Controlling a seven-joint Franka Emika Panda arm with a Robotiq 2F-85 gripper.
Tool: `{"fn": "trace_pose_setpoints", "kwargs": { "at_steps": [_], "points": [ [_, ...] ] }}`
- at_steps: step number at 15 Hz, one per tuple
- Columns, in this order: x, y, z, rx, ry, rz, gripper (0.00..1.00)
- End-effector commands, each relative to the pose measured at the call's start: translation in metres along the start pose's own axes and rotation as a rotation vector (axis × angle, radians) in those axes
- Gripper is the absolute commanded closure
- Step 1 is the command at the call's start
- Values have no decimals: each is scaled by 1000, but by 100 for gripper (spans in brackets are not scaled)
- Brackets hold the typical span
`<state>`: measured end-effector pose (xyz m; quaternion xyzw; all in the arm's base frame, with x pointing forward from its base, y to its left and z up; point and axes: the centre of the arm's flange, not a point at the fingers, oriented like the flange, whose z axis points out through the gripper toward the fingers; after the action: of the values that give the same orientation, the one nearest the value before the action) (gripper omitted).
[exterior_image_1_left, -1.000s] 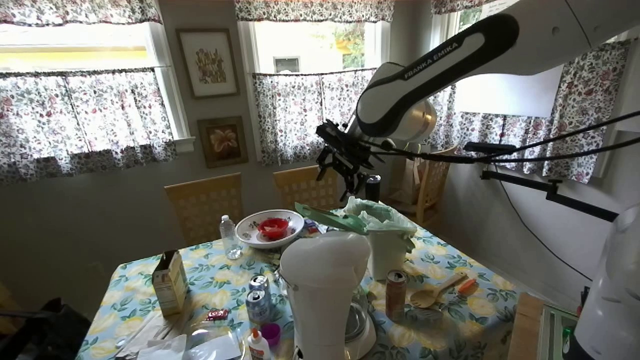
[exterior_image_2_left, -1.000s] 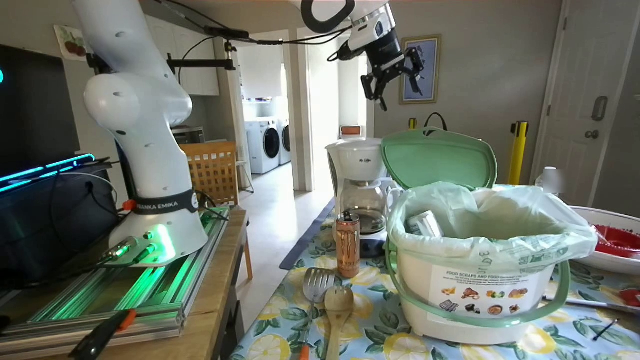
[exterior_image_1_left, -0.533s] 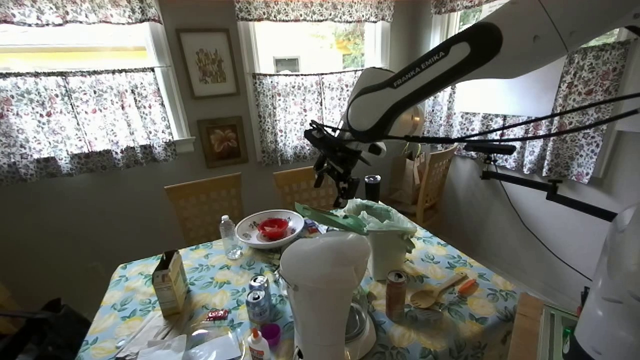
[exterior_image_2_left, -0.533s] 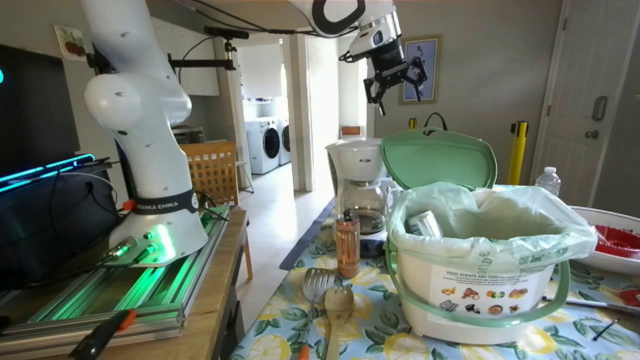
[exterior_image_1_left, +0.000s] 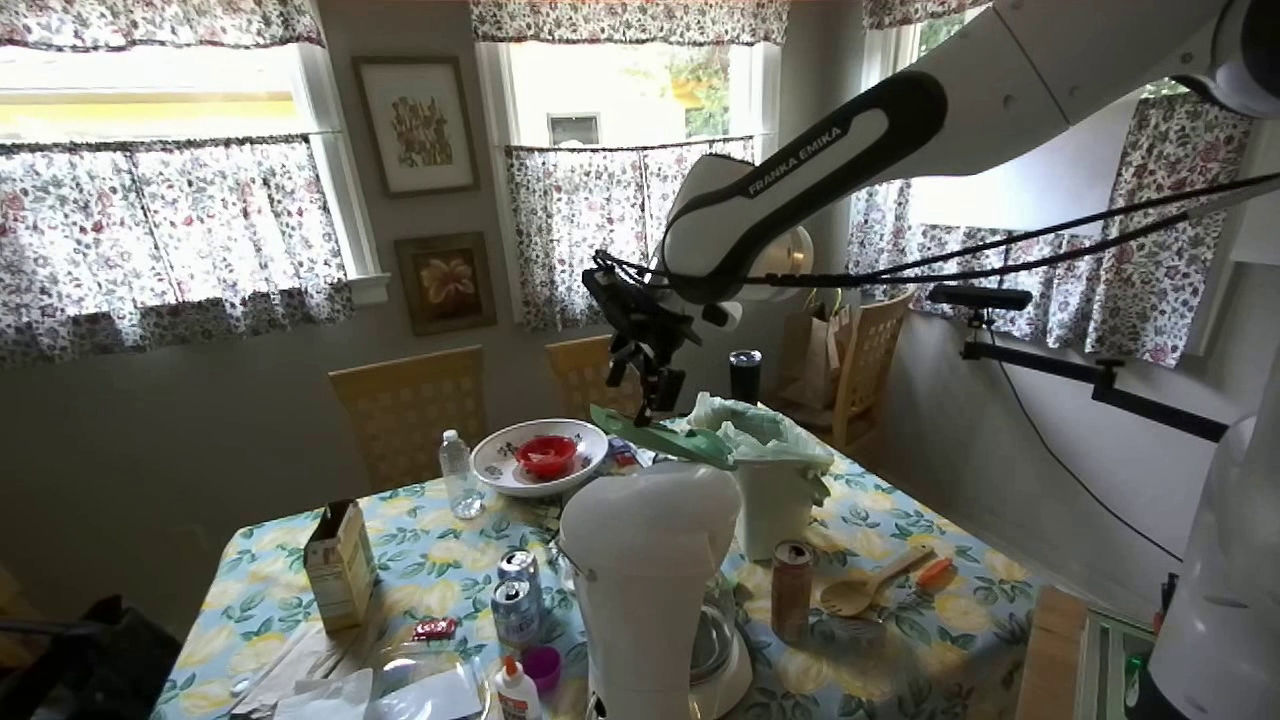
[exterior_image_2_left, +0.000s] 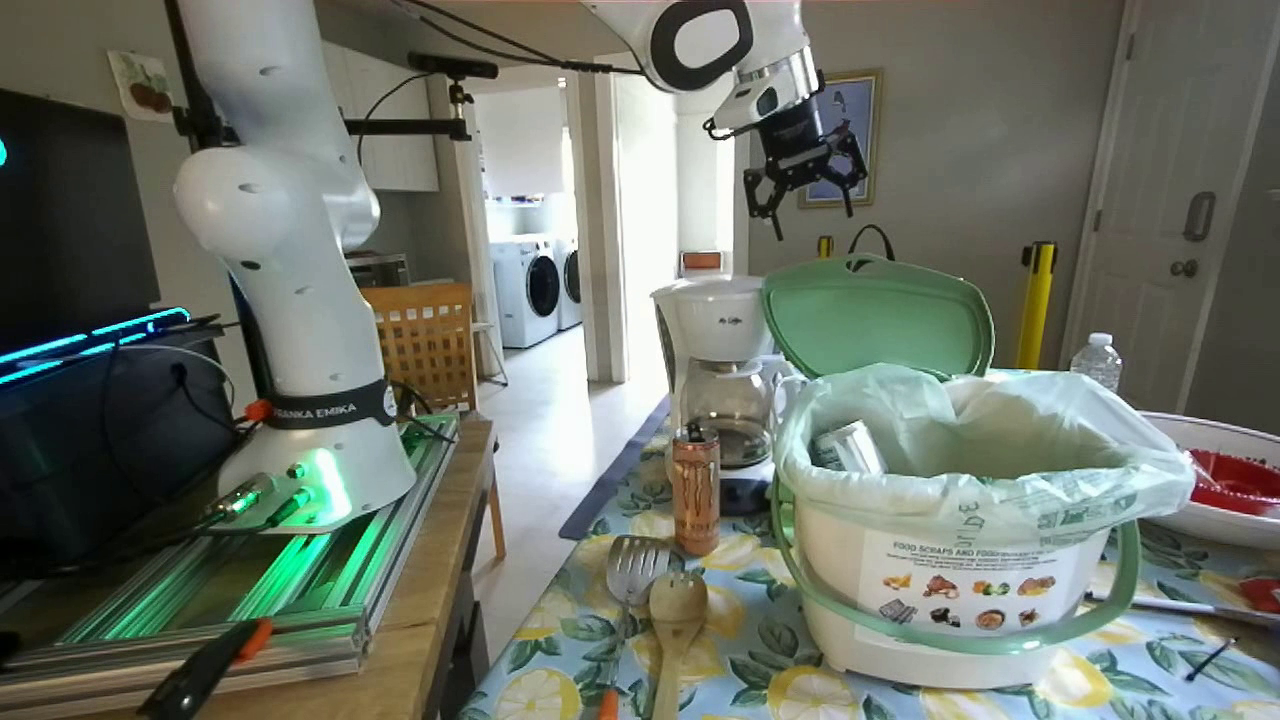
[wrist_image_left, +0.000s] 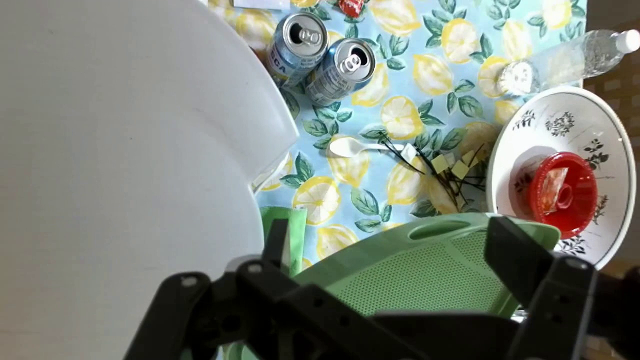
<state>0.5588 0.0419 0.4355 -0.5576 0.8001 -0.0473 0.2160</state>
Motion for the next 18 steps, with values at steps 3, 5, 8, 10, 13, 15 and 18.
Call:
{"fn": "trace_pose_setpoints", "kwargs": {
  "at_steps": [3,5,8,10,13,15,18],
  "points": [
    [-1,-2,0,50,41,48,0],
    [-2,-2,2,112,81,109,0],
    [-4,-3,9,175,126,219,0],
    [-4,-3,13,188,149,267,0],
    [-13,2,16,217,171,330,0],
    [-26,7,17,241,173,357,0],
    [-45,11,23,299,191,419,0]
  ]
}}
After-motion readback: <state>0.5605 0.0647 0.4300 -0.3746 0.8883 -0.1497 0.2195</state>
